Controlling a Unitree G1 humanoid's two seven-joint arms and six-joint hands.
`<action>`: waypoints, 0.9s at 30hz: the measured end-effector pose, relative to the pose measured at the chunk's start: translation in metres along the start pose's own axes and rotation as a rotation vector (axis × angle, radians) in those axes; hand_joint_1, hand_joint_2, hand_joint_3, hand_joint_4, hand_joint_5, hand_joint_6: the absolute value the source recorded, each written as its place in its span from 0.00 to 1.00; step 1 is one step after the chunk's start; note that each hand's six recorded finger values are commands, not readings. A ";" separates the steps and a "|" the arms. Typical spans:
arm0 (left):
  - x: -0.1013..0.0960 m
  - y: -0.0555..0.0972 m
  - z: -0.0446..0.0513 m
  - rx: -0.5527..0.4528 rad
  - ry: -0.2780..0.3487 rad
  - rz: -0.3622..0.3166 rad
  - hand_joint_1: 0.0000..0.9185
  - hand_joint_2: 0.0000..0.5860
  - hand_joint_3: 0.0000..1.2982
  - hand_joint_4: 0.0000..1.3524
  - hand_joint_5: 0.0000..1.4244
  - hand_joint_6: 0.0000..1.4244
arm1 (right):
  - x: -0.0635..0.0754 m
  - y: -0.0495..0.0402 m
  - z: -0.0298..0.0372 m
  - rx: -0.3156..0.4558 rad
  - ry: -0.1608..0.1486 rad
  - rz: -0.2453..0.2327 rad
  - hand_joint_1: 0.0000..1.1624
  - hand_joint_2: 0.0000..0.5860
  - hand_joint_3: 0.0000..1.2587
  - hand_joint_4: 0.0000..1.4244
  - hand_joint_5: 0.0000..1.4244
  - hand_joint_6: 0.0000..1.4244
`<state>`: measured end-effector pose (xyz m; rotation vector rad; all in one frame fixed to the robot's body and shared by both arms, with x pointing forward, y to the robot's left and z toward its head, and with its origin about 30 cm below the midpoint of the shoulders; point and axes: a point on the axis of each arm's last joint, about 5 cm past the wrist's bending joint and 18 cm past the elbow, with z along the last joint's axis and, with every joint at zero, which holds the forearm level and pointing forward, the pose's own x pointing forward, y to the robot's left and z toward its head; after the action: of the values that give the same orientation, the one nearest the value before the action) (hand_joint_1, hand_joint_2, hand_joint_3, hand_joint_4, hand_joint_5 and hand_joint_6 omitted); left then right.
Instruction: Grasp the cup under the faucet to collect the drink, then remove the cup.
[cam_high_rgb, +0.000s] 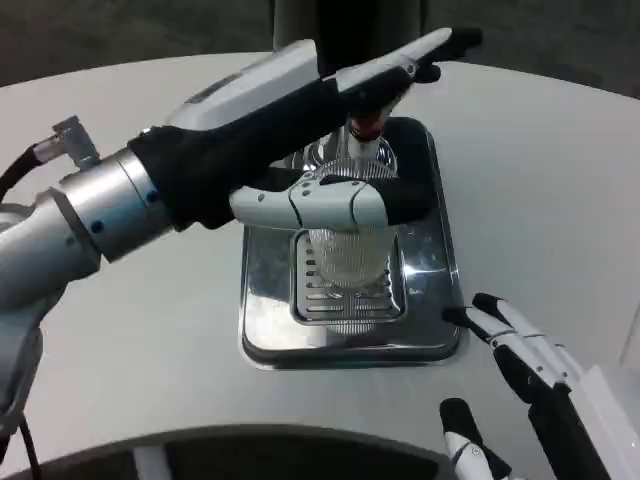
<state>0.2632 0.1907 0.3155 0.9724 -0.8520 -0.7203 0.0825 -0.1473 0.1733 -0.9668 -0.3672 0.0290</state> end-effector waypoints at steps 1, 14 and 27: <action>0.000 0.000 0.0011 0.039 0.006 -0.001 0.00 0.21 0.00 0.00 0.05 0.04 | 0.000 0.0004 0.0001 -0.001 0.000 0.002 0.31 0.84 0.16 0.07 0.12 0.22; -0.002 -0.002 0.0023 0.106 -0.002 0.004 0.00 0.21 0.01 0.00 0.05 0.05 | 0.001 0.0040 -0.0013 -0.002 0.009 0.016 0.32 0.82 0.16 0.07 0.12 0.23; -0.001 -0.005 0.0042 0.155 -0.020 -0.022 0.00 0.19 0.01 0.00 0.05 0.04 | 0.004 0.0041 -0.0011 0.006 0.013 -0.001 0.32 0.80 0.16 0.07 0.12 0.23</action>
<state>0.2586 0.1876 0.3120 1.1160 -0.9261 -0.6909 0.0872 -0.1451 0.1706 -0.9608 -0.3556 0.0228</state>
